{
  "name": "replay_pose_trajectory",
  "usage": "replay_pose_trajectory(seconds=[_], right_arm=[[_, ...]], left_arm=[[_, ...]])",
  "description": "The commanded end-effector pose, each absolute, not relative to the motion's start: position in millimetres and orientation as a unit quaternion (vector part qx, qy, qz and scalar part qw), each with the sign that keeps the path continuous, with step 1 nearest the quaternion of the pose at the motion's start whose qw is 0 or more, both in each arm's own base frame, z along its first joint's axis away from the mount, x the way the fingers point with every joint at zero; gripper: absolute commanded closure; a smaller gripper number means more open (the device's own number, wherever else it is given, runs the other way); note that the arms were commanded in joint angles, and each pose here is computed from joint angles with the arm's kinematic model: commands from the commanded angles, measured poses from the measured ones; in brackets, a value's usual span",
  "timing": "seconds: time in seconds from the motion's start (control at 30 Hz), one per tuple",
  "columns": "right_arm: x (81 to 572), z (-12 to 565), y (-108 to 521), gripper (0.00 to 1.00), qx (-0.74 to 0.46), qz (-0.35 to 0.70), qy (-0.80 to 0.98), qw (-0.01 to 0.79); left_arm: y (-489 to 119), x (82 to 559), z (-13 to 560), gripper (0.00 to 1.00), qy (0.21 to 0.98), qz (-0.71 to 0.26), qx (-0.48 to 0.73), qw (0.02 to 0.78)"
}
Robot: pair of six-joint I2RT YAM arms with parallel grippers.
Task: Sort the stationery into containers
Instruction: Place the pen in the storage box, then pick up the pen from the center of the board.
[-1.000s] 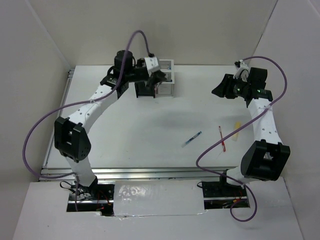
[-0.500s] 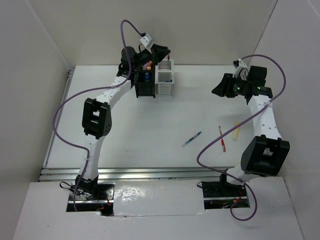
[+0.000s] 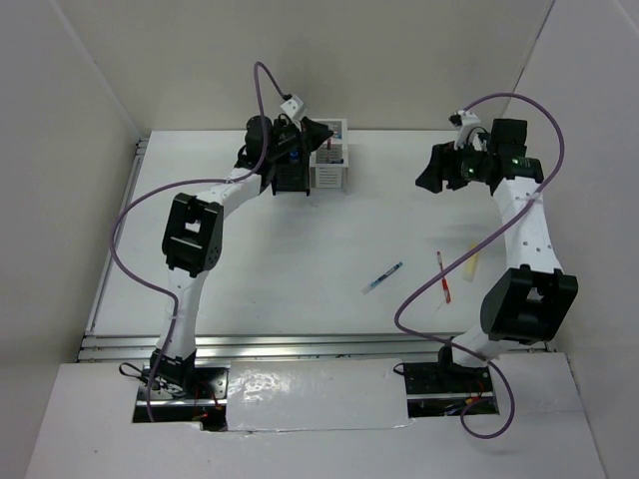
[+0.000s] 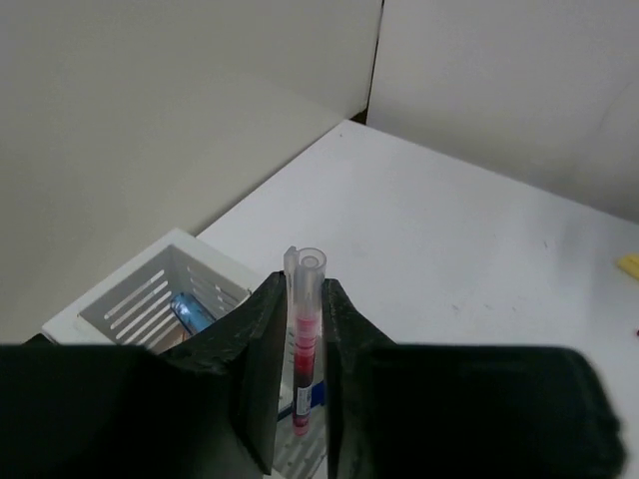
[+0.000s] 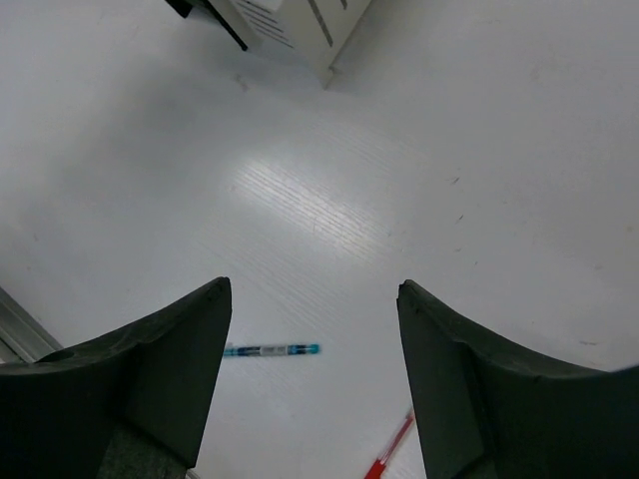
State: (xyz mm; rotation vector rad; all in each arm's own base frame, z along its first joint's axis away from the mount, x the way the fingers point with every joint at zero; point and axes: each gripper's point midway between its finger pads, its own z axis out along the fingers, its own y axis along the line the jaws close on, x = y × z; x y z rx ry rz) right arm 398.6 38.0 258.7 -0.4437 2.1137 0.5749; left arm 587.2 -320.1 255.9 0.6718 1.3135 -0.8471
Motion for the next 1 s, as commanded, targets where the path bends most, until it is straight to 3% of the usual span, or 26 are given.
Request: replay_pose_trajectory(seconds=[0.0,0.07,0.1,0.23,0.47,0.57,0.63,0.7,0.73,0.8,0.83,0.87,0.97], right_arm=[[392.9,267.5,43.5,0.26,-0.219,0.208,0.843,0.445],[388.9,265.3,49.3,0.26,-0.232,0.205,0.842,0.441],[388.5,264.6,50.7,0.26,-0.241,0.200,0.841,0.442],[385.5,264.7,59.2,0.27,-0.269,0.179,0.837,0.442],[373.1,271.6,88.5,0.29,-0.347,0.159,0.814,0.438],[358.5,259.9,103.8,0.34,-0.433,0.130,0.790,0.414],[336.3,237.1,131.5,0.39,-0.507,0.128,0.773,0.360],[326.7,215.7,147.6,0.45,-0.565,0.092,0.757,0.315],[318.7,203.6,151.7,0.47,-0.582,0.088,0.754,0.291],[307.4,183.9,166.8,0.47,-0.624,0.067,0.737,0.252],[300.7,171.9,169.3,0.46,-0.638,0.059,0.732,0.229],[300.3,164.7,167.0,0.45,-0.652,0.035,0.727,0.212],[285.3,134.5,171.6,0.42,-0.686,0.005,0.712,0.148]], left_arm=[[-313.4,577.1,305.9,0.71,0.528,-0.354,0.320,0.702],[-310.4,579.2,307.1,0.55,0.528,-0.349,0.316,0.706],[-309.8,579.3,311.6,0.41,0.525,-0.347,0.315,0.710],[-305.9,577.6,339.4,0.21,0.507,-0.346,0.311,0.726],[-261.8,539.8,468.1,0.21,0.449,-0.353,0.279,0.772],[-218.9,516.6,496.4,0.23,0.490,-0.370,0.263,0.744],[-184.3,512.6,470.9,0.23,0.579,-0.367,0.241,0.687],[-147.1,491.3,471.4,0.20,0.619,-0.314,0.239,0.679],[-137.1,480.5,428.8,0.19,0.677,-0.316,0.223,0.626],[-103.9,447.7,425.4,0.15,0.690,-0.270,0.232,0.631],[-93.5,436.4,383.4,0.05,0.730,-0.268,0.208,0.593],[-80.4,413.4,390.9,0.01,0.727,-0.248,0.209,0.606],[-65.3,369.5,357.3,0.01,0.751,-0.253,0.184,0.581]])
